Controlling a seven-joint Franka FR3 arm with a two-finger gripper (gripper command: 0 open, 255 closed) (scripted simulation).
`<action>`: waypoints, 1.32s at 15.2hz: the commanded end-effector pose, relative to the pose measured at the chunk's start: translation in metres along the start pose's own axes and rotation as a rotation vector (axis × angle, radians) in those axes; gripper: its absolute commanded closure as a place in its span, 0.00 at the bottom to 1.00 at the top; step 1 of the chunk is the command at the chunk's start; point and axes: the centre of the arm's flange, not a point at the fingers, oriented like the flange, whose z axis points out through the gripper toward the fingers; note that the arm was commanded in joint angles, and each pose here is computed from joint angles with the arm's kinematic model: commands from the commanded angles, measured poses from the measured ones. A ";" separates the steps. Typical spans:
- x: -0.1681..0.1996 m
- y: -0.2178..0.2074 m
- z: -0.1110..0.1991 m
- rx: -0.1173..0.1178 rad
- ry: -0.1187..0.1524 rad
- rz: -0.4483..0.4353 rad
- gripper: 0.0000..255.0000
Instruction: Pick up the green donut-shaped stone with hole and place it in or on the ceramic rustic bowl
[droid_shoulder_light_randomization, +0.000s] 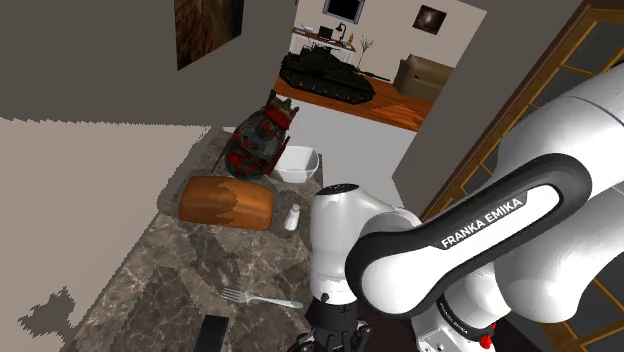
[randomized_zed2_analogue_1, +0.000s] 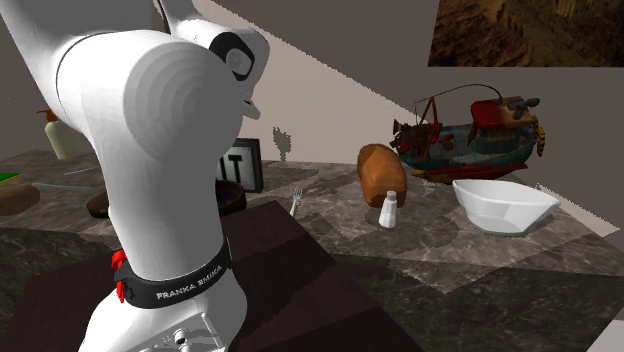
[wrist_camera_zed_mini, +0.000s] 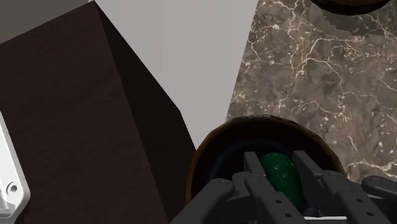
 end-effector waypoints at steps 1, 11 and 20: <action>0.005 -0.001 0.009 0.001 0.001 0.000 1.00; 0.031 -0.006 0.053 0.001 0.001 0.000 1.00; 0.031 -0.006 0.053 0.001 0.001 0.000 0.00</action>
